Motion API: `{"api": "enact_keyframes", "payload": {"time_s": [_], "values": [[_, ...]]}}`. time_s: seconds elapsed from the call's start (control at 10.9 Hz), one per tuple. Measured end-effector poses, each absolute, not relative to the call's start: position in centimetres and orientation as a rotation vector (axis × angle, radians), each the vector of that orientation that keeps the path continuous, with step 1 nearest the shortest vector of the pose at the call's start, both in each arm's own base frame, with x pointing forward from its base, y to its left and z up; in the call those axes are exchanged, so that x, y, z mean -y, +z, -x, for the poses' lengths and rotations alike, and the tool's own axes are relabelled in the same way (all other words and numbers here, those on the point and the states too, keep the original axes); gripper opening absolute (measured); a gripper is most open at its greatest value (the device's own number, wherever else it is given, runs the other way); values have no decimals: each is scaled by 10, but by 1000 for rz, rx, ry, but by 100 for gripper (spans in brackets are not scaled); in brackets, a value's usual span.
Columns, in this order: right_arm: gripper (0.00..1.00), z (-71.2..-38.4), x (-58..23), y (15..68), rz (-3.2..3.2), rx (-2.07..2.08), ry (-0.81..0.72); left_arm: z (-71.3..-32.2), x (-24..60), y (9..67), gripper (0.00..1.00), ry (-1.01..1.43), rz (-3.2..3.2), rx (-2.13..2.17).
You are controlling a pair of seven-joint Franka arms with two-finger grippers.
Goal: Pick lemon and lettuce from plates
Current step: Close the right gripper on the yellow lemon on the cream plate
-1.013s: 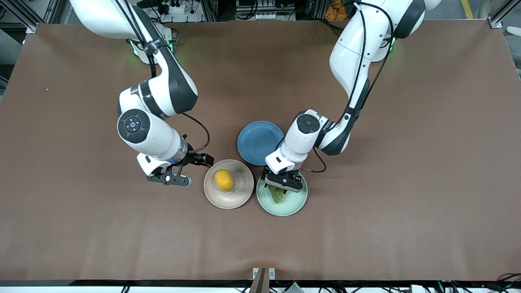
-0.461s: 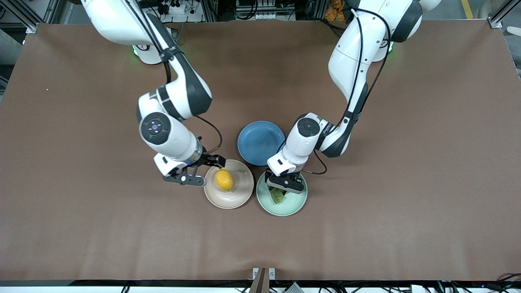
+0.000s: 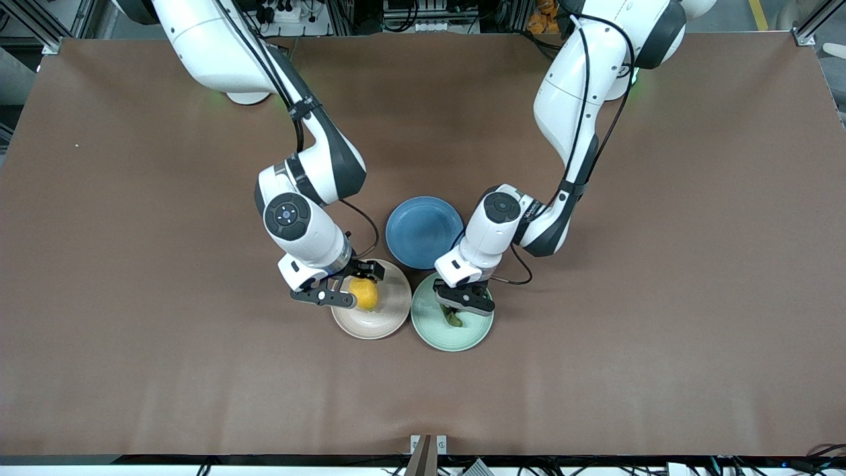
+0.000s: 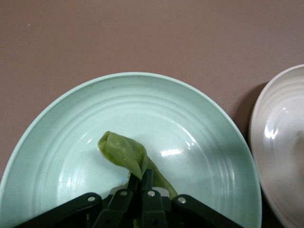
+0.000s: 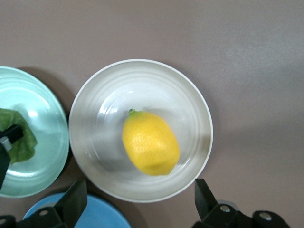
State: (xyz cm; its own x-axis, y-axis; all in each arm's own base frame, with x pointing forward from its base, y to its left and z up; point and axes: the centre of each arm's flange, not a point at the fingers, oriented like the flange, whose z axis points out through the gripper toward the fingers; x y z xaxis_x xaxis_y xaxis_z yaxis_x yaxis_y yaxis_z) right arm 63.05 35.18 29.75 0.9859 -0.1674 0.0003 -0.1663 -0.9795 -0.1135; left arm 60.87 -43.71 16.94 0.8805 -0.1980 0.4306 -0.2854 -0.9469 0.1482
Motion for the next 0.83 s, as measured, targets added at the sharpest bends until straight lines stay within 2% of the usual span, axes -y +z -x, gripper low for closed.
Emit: {"api": "enact_keyframes", "payload": {"time_s": [0.83], "values": [[100,-635,-357,235,3038,-238,-95,-620,439,195,4,674,-2812,356]]}}
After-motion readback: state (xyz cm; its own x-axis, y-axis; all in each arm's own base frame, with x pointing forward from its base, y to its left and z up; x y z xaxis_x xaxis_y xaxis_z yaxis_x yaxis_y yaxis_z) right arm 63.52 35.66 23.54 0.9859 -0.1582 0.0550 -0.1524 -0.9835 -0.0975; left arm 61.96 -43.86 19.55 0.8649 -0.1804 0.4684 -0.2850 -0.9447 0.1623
